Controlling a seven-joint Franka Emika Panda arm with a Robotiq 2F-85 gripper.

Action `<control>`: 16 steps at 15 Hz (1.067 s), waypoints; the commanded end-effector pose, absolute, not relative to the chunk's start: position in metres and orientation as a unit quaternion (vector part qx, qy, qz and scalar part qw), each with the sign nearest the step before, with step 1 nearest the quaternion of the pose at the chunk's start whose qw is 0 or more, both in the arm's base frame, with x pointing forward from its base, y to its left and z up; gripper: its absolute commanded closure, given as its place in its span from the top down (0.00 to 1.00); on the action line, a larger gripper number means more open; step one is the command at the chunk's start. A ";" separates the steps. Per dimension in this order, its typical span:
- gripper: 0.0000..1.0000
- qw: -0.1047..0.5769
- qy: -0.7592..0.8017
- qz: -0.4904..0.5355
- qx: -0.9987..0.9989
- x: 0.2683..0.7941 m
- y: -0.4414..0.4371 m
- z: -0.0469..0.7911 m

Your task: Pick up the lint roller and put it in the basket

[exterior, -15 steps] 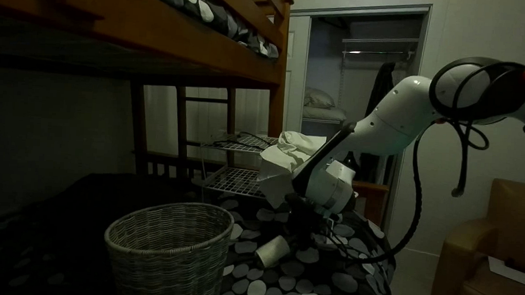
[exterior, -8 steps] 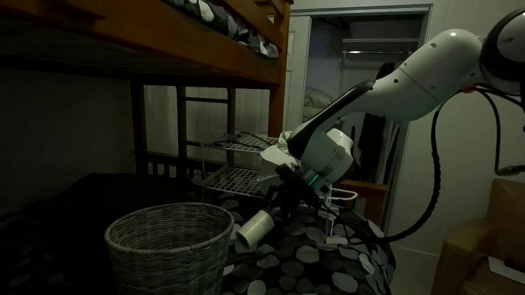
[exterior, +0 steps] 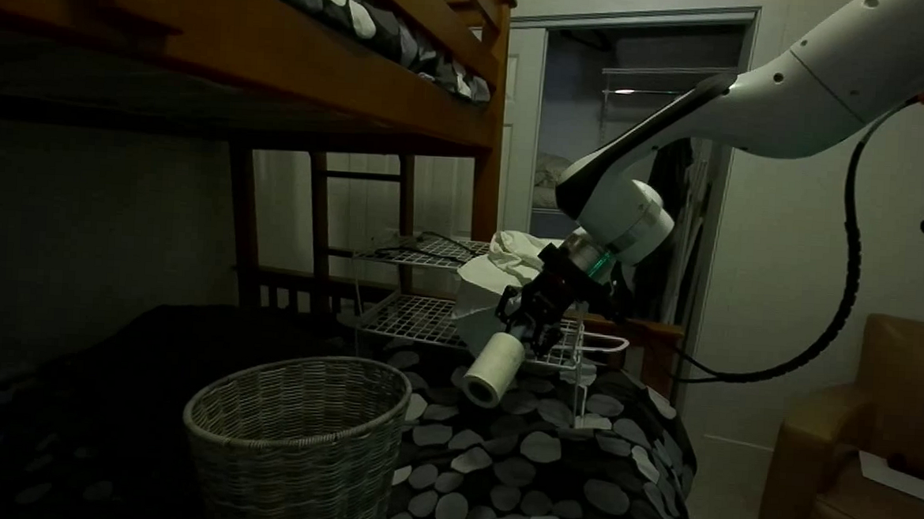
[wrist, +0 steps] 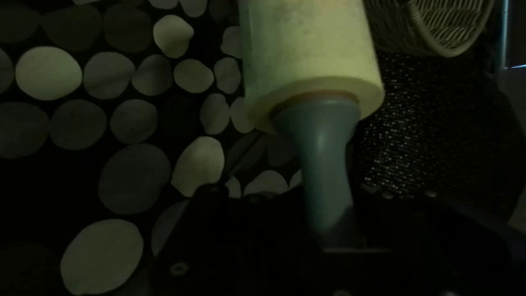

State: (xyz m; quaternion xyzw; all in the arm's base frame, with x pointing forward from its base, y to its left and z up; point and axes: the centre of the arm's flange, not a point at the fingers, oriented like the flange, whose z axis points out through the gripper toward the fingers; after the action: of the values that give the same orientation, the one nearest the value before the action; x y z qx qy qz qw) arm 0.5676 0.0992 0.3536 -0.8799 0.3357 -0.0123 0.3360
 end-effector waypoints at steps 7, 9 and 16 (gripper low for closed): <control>0.00 0.421 0.298 -0.113 -0.849 0.619 0.184 0.436; 0.00 0.432 0.269 -0.109 -0.854 0.634 0.224 0.444; 0.33 0.371 0.199 -0.041 -0.906 0.635 0.321 0.367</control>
State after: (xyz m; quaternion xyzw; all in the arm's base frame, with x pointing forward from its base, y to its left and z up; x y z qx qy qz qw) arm 0.6187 0.3015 0.3885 -0.8939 0.2128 -0.0587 0.3900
